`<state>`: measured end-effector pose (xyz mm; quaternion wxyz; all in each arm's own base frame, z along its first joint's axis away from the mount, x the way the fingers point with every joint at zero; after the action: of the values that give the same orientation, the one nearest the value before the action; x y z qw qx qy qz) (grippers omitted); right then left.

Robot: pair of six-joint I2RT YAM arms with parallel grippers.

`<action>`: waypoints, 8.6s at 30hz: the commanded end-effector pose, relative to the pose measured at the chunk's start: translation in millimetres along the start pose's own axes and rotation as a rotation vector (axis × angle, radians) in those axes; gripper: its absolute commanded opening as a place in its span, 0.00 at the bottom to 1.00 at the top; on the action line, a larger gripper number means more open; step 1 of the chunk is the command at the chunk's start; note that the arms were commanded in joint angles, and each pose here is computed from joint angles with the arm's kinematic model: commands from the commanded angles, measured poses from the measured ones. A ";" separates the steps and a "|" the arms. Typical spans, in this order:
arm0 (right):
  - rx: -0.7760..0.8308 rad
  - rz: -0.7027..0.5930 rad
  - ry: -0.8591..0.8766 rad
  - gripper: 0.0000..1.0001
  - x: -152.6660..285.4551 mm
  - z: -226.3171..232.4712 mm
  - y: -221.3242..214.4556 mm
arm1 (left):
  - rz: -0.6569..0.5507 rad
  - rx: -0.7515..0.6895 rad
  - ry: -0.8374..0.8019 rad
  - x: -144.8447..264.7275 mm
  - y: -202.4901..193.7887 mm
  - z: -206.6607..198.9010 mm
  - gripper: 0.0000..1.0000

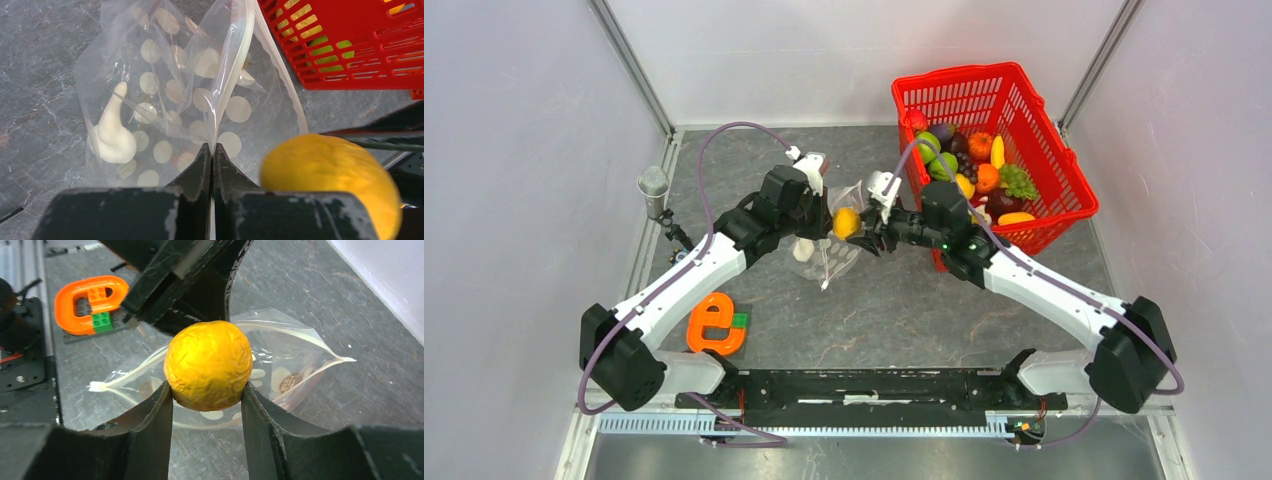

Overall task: Place the food in the zip-top bag and seal the zipper
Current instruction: Place the fake fruit in the zipper food storage bag, then pick up the fake fruit from the bin, then place the fake fruit in the zipper food storage bag, then adjust the zipper food storage bag at the center of the board.

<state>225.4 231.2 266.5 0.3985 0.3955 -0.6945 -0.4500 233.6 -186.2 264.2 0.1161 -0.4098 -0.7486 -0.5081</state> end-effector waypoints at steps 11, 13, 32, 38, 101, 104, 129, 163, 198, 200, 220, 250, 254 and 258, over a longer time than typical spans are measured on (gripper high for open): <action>0.104 0.144 -0.190 0.65 -17.6 -14.8 5.3 | -0.074 0.029 -0.032 9.1 9.0 -6.0 0.02; 0.097 0.129 -0.194 0.73 -17.7 -14.5 6.6 | -0.075 0.029 -0.033 8.9 9.1 -6.2 0.02; -0.079 0.166 -1.028 0.87 86.0 -92.1 28.7 | -0.083 0.025 -0.028 10.5 9.3 -5.4 0.02; -0.318 0.349 -1.106 0.88 110.1 -133.1 -24.2 | -0.079 0.025 -0.039 11.1 8.9 -6.2 0.02; -0.307 0.559 -1.174 0.00 157.9 -201.9 -110.1 | -0.027 0.027 -0.063 0.0 5.0 -8.2 0.02; -0.291 0.464 -1.150 0.00 157.6 -195.0 -99.8 | -0.028 0.027 -0.059 0.0 4.7 -7.2 0.02; -0.308 -0.341 -0.558 0.00 135.8 -115.3 -0.7 | -0.030 0.020 -0.053 -0.4 4.9 -6.8 0.02; 0.223 0.277 -0.001 0.00 -8.3 -29.9 3.8 | -0.076 0.034 -0.090 7.1 8.3 -10.3 0.02; -0.040 0.286 -0.282 0.21 -56.1 -26.9 10.8 | -0.166 0.067 -0.128 19.1 4.8 -8.5 0.02; -0.110 0.236 -0.272 0.22 -55.2 -28.6 8.9 | -0.165 0.070 -0.128 18.1 4.5 -8.3 0.02; -0.254 0.011 -0.015 0.63 -44.6 -26.1 18.7 | -0.138 0.072 -0.129 11.3 3.6 -8.8 0.02; -0.457 0.232 -0.329 0.72 6.3 20.7 -52.7 | -0.147 0.091 -0.138 11.0 6.9 -11.8 0.02; -0.510 0.208 -0.333 0.62 -9.3 29.3 -57.4 | -0.148 0.092 -0.137 11.0 7.2 -11.7 0.02; -0.541 0.160 -0.354 0.47 -16.1 35.4 -63.6 | -0.159 0.092 -0.129 13.3 7.0 -10.6 0.02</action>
<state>208.3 230.6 195.8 0.4277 0.1334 -0.6560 -0.6074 224.1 -182.4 265.8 0.0724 -0.3922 -0.7828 -0.4776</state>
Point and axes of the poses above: each gripper's point midway between its finger pads, its own x axis back along the fingers, its own z axis along the line the jaws close on, y = z × x, the point moved 10 cm from there along x, back along the fingers, and after that the axes turned 13 degrees about x, right-handed, at the moved point
